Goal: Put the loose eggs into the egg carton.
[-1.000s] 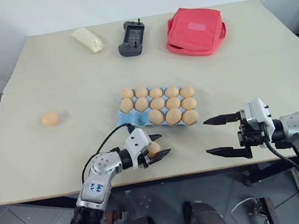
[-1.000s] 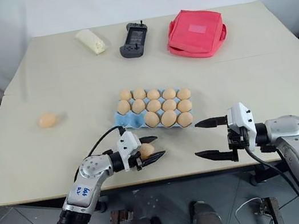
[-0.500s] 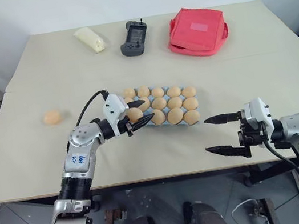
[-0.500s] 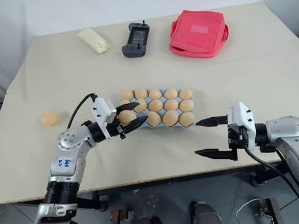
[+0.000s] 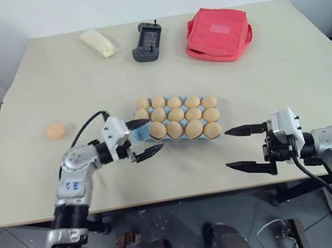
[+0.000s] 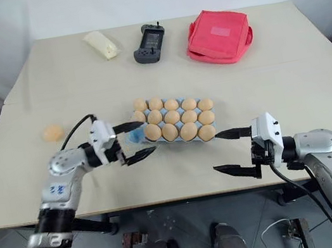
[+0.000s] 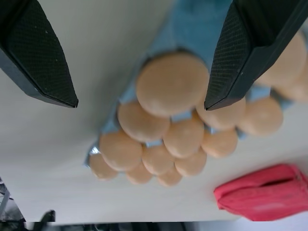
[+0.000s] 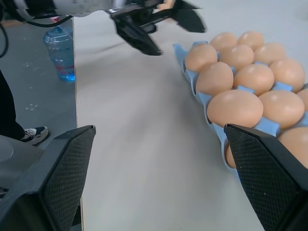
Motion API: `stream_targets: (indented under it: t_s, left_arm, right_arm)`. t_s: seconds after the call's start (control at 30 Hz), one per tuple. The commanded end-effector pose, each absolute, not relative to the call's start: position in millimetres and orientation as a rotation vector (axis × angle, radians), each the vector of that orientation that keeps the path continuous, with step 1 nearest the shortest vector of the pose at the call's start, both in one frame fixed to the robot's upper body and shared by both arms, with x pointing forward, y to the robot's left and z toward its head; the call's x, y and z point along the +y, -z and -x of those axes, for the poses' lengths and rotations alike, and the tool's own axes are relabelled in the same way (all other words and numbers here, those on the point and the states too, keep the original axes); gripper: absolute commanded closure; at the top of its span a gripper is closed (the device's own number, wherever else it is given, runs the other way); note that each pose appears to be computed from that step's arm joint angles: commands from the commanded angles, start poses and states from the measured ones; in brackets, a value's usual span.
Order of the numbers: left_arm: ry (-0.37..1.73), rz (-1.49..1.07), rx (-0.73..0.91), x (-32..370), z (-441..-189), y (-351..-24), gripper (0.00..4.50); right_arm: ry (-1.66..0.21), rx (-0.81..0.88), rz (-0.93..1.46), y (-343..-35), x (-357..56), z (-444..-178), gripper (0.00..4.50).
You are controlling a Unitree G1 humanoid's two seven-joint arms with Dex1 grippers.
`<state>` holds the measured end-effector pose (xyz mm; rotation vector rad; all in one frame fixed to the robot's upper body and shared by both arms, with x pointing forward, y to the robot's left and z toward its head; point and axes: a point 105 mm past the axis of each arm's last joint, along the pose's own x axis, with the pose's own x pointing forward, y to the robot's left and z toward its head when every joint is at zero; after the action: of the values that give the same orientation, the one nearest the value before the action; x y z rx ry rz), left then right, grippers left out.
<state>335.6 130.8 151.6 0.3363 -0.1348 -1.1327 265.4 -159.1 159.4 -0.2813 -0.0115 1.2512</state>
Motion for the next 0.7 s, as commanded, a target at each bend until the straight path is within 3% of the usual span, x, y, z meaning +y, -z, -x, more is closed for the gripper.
stream_targets:
  t_s: [0.03,0.33,0.53,0.7]
  left_arm:
    - [0.973,-0.386,-0.212,172.7,-331.8,-178.8,0.03]
    - [0.431,-0.245,-0.146,288.7,-303.5,-164.2,0.03]
    - [0.169,-0.186,-0.107,335.5,-275.8,-145.1,0.03]
    - [0.072,-0.097,-0.095,348.2,-271.6,-140.8,0.03]
  right_arm:
    - [-1.272,-0.065,0.288,-170.7,-155.0,-264.9,0.00]
    - [-1.271,-0.136,0.242,-176.3,-141.9,-275.4,0.00]
    - [-1.284,-0.152,0.225,-176.1,-136.0,-276.8,0.00]
    - [-1.285,-0.153,0.230,-177.0,-135.8,-279.9,0.00]
